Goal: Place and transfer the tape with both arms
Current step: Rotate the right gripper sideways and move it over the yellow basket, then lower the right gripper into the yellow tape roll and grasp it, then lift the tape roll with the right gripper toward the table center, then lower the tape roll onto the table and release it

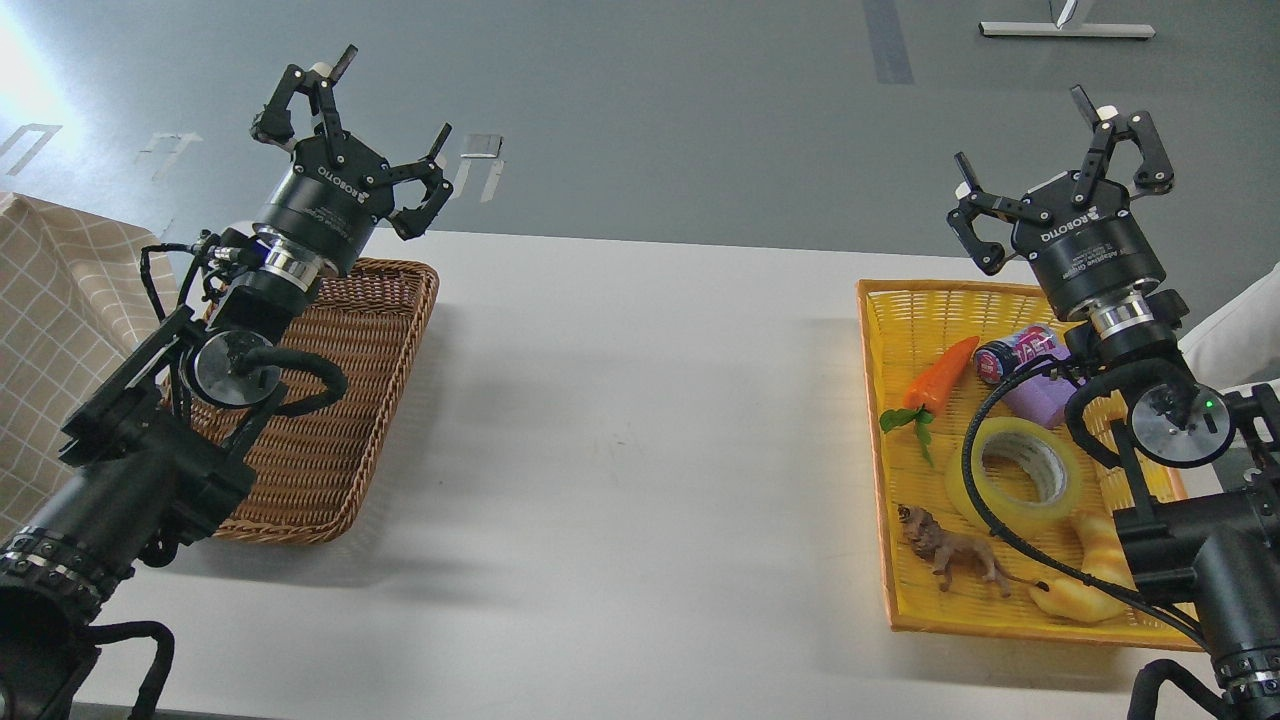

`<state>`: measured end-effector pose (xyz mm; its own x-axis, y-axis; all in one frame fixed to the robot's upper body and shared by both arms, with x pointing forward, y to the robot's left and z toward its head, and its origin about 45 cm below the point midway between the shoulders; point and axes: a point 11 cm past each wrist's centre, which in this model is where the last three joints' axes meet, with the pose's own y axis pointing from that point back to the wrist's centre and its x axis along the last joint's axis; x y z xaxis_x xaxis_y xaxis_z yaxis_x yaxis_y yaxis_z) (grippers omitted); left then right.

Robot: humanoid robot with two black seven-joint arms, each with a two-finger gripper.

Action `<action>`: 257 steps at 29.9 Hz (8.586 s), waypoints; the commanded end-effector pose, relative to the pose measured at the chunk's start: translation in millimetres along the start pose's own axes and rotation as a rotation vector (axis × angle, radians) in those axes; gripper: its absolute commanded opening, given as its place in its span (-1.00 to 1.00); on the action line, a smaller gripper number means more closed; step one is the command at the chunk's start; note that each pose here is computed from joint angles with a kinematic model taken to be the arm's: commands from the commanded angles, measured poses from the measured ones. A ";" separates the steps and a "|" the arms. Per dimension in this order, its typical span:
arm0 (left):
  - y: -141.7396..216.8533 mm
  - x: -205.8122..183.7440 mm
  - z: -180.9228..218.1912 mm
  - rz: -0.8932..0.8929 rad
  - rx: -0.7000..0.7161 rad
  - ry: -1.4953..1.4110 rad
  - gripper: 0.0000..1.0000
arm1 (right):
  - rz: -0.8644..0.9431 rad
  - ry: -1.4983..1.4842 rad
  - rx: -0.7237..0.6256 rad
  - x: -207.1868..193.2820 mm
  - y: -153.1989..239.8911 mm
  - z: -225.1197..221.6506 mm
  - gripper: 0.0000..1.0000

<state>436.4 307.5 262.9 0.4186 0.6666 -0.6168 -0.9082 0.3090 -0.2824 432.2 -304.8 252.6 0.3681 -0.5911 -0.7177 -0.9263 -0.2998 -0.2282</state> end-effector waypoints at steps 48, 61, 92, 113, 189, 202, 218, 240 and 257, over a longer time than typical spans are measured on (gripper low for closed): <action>-1.8 -1.5 1.1 -0.003 -0.012 0.007 0.95 | -0.086 1.238 -0.591 -14.8 19.2 -71.8 1.00; -1.8 -1.8 -0.1 -0.002 -0.013 0.011 0.95 | -0.139 1.463 -0.816 -16.9 59.8 -83.3 1.00; -3.2 -2.9 1.1 -0.004 -0.021 0.017 0.95 | -0.325 1.953 -1.297 37.9 120.1 -31.2 0.93; -3.7 -3.6 -0.2 -0.005 -0.024 0.025 0.95 | -0.408 1.986 -1.395 52.4 140.9 -4.0 0.65; -5.7 -4.0 -0.4 -0.003 -0.032 0.037 0.95 | -0.552 2.217 -0.878 -73.9 11.7 -12.8 -1.00; -9.1 -6.8 3.1 -0.011 -0.041 0.037 0.95 | -0.815 2.084 -0.851 -111.6 -31.2 126.4 -1.00; -9.7 -7.0 7.7 -0.012 -0.057 0.039 0.95 | -0.940 2.065 -1.001 -101.3 -22.8 202.6 -1.00; -10.1 -6.6 12.8 -0.011 -0.074 0.042 0.95 | -0.973 2.072 -1.103 -88.3 -14.5 238.4 -1.00; -11.4 -9.0 7.8 -0.014 -0.073 0.055 0.95 | -0.973 2.099 -1.151 -77.6 -11.9 240.6 -1.00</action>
<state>443.0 303.8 277.6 0.4321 0.6246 -0.6505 -0.9009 0.2663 -0.3427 396.0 -75.0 153.9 0.6352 0.4540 0.6249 -0.4542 -0.4348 0.7776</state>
